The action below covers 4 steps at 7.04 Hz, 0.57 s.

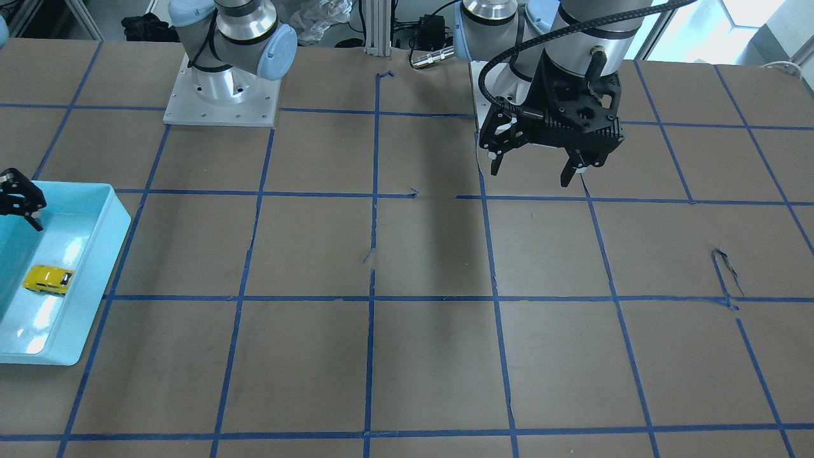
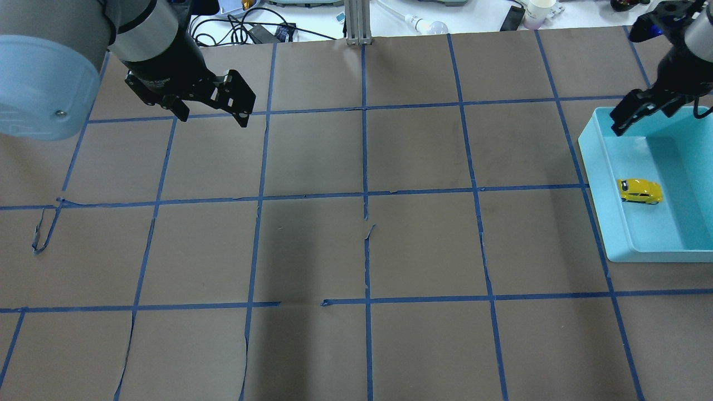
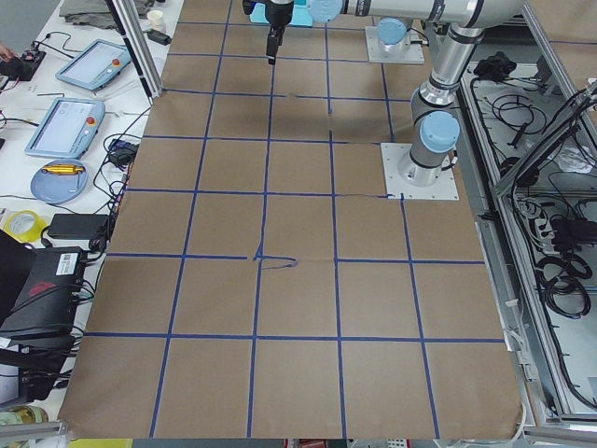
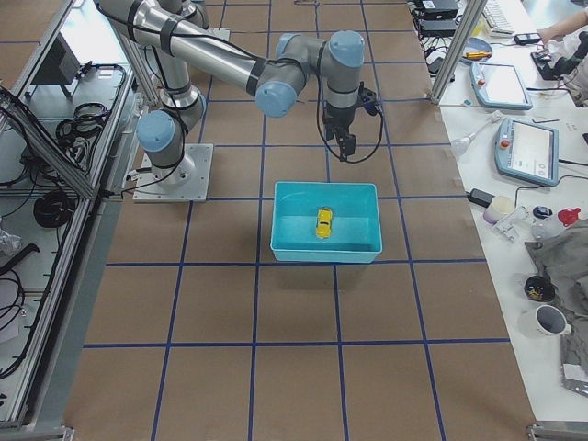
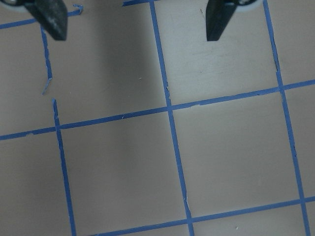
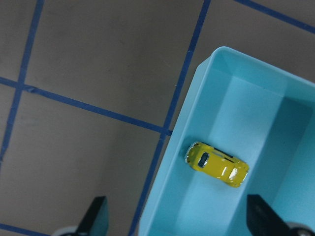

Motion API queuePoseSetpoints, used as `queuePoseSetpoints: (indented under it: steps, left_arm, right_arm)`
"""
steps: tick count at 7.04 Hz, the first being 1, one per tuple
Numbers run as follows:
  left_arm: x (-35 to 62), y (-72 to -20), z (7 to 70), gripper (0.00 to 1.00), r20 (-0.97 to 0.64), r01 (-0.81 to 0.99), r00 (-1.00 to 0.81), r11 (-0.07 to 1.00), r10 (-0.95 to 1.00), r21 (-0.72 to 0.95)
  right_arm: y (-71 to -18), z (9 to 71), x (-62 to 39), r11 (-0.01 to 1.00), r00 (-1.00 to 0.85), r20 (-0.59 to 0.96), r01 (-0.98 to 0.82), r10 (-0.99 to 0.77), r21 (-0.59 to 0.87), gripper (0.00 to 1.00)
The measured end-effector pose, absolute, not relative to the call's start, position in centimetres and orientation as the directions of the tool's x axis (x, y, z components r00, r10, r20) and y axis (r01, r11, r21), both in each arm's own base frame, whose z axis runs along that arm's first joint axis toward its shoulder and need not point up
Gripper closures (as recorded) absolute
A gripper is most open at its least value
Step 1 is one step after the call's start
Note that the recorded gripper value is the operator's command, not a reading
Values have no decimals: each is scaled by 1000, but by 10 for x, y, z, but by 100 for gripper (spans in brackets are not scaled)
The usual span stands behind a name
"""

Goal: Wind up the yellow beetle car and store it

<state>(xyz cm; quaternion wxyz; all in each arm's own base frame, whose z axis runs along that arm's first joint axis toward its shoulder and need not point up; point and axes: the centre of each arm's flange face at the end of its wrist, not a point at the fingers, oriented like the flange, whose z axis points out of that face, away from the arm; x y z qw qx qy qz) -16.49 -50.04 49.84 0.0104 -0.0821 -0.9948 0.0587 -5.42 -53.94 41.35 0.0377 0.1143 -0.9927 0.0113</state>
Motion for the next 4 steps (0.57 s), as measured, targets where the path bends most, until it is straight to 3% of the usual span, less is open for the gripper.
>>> queuePoseSetpoints:
  steps: [2, 4]
  left_arm:
    - [-165, -498, 501, 0, 5, 163, -986, 979, 164, -121]
    - [-164, -495, 502, 0, -1, 163, -987, 980, 163, -113]
  right_arm:
    - [-533, 422, 24, 999, -998, 67, -18, -16, -32, 0]
    - [-516, 440, 86, 999, -998, 64, 6, 9, -48, 0]
